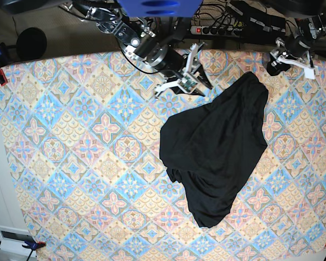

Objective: Layout the t-shirt on the table in an organized manner, then fold the t-shirt properly
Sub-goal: 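Lift the shirt edge with the left gripper and release it, then reach the right gripper onto the shirt and grasp the fabric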

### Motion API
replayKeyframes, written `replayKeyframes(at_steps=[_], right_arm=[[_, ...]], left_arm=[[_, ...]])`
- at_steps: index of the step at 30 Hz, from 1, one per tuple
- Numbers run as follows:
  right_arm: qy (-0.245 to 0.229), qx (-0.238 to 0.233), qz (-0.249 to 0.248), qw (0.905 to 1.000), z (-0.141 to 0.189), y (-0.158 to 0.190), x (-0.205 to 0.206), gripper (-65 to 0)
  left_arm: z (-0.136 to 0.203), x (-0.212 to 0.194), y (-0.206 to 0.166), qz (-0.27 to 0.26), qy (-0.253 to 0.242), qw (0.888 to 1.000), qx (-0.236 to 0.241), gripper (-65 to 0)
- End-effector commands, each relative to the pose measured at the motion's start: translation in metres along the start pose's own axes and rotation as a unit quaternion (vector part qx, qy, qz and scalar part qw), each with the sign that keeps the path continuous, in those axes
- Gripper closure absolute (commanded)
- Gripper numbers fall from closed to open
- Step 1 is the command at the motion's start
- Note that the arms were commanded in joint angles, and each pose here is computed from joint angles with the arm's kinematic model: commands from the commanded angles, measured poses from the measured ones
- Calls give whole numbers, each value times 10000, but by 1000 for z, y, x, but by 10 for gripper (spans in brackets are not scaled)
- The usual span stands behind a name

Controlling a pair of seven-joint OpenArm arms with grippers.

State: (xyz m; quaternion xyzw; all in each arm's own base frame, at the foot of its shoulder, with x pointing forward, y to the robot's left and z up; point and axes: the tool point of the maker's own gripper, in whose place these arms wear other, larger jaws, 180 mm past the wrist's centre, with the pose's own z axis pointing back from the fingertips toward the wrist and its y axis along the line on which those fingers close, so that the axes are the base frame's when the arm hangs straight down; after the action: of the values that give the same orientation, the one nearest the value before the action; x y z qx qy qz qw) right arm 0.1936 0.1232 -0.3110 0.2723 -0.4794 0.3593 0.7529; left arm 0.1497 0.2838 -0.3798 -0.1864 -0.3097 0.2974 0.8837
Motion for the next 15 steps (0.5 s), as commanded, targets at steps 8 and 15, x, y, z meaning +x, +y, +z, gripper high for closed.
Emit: replayKeyframes(at_steps=[8,15], right_arm=[[389,137,585,9974,-24,-9,-6,-155],[850,161,412,9954,-63,-3,-18,-156]], left_arm=[[5,15,-6,-28,-280,9995,-125,-309],[6,16,-5,-16,-301,9995,-110,-309]])
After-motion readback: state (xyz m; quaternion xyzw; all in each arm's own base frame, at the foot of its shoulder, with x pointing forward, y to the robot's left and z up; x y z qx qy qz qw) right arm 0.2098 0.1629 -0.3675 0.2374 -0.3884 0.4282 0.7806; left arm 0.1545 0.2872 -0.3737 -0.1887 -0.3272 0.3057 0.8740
